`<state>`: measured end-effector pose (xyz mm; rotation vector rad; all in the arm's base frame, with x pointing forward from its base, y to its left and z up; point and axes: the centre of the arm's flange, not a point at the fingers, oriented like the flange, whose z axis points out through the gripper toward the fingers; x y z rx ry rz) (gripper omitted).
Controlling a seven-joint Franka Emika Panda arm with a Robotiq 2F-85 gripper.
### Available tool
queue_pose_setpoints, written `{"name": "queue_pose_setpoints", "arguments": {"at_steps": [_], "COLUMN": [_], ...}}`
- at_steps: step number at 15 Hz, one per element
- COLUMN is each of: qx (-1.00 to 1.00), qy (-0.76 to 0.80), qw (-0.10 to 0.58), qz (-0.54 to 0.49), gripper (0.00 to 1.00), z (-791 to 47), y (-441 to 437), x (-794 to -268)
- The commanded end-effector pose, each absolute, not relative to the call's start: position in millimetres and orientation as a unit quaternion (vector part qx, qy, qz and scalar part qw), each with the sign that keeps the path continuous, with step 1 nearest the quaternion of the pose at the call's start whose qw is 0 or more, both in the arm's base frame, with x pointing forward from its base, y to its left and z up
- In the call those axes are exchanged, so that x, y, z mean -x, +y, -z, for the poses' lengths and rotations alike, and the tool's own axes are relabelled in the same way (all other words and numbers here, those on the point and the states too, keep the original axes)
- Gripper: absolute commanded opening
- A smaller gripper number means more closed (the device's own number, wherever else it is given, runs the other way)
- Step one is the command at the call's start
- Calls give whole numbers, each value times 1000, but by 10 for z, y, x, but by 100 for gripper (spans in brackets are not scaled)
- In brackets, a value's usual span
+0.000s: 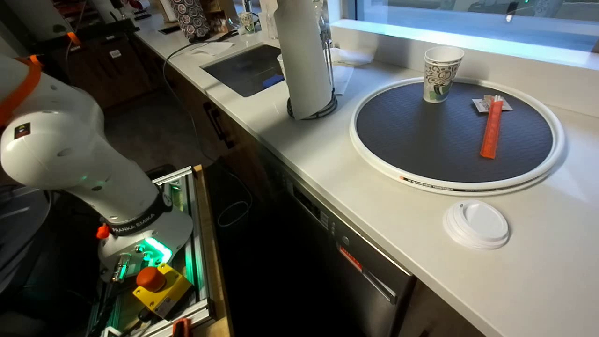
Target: Move the paper towel roll to the counter
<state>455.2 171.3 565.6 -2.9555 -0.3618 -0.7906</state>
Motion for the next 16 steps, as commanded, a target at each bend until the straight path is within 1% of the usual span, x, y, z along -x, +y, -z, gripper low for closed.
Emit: {"name": "queue_pose_setpoints", "arguments": {"at_steps": [1,6,8,12,16], "qx": [959,955,955,958,964], "qy": [-116,-117,-119,-127,-130], "qw": [64,114,122,121,103], "qz": [250,247,243,228,209], "gripper": [100,100,100,100,100], "z": [-5631,-5611,-5610,-5531,-5430], "y": [1650,1548,1538,1564,1628], "x": [-4613,-4639,-4645,-4709,-4779]}}
